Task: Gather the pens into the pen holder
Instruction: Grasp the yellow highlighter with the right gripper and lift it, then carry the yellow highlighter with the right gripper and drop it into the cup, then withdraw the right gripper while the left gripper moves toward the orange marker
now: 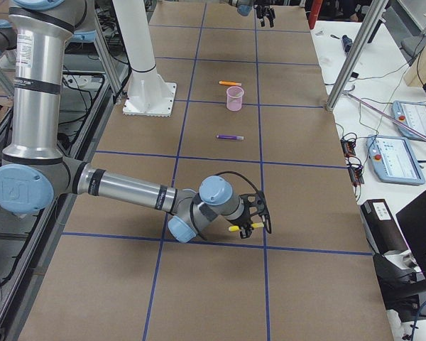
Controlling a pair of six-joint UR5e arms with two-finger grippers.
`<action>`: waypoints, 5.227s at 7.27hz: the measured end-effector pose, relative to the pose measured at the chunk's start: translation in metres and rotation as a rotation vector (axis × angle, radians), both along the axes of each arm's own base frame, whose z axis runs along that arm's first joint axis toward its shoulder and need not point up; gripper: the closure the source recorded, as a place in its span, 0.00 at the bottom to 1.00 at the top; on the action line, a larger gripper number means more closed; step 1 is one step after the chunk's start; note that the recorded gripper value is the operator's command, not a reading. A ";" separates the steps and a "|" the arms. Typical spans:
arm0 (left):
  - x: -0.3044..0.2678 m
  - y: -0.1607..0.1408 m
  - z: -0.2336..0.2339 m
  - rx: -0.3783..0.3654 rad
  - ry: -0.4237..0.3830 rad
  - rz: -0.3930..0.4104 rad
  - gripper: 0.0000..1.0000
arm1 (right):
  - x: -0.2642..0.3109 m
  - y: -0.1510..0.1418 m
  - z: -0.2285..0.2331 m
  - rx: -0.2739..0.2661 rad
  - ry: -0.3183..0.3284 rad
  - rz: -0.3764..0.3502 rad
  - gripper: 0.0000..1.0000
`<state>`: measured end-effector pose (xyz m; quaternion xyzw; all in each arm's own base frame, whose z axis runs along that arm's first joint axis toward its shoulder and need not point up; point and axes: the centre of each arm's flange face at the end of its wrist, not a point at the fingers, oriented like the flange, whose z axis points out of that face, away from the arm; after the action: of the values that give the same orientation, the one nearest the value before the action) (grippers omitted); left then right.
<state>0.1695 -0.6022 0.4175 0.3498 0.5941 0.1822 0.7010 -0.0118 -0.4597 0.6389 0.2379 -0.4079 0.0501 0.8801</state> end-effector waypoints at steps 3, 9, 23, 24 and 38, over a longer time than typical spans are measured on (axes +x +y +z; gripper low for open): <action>-0.101 -0.011 0.049 0.078 -0.102 0.004 0.00 | -0.021 -0.021 -0.143 0.183 -0.119 0.040 1.00; -0.132 0.010 0.099 0.046 -0.138 0.002 0.00 | -0.354 0.025 -0.384 0.521 -0.297 0.086 1.00; -0.130 0.014 0.111 0.010 -0.141 -0.004 0.00 | -0.512 0.092 -0.443 0.591 -0.419 0.285 0.01; -0.131 0.012 0.107 -0.017 -0.138 -0.028 0.00 | -0.503 0.086 -0.448 0.558 -0.449 0.301 0.01; 0.341 0.130 -0.140 -0.548 -0.446 -0.270 0.25 | -0.290 -0.078 -0.255 -0.081 0.055 -0.131 0.00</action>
<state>0.5108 -0.4718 0.2779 0.1764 0.4020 -0.0057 0.8985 -0.3021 -0.5374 0.3841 0.1765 -0.3959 0.0023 0.9012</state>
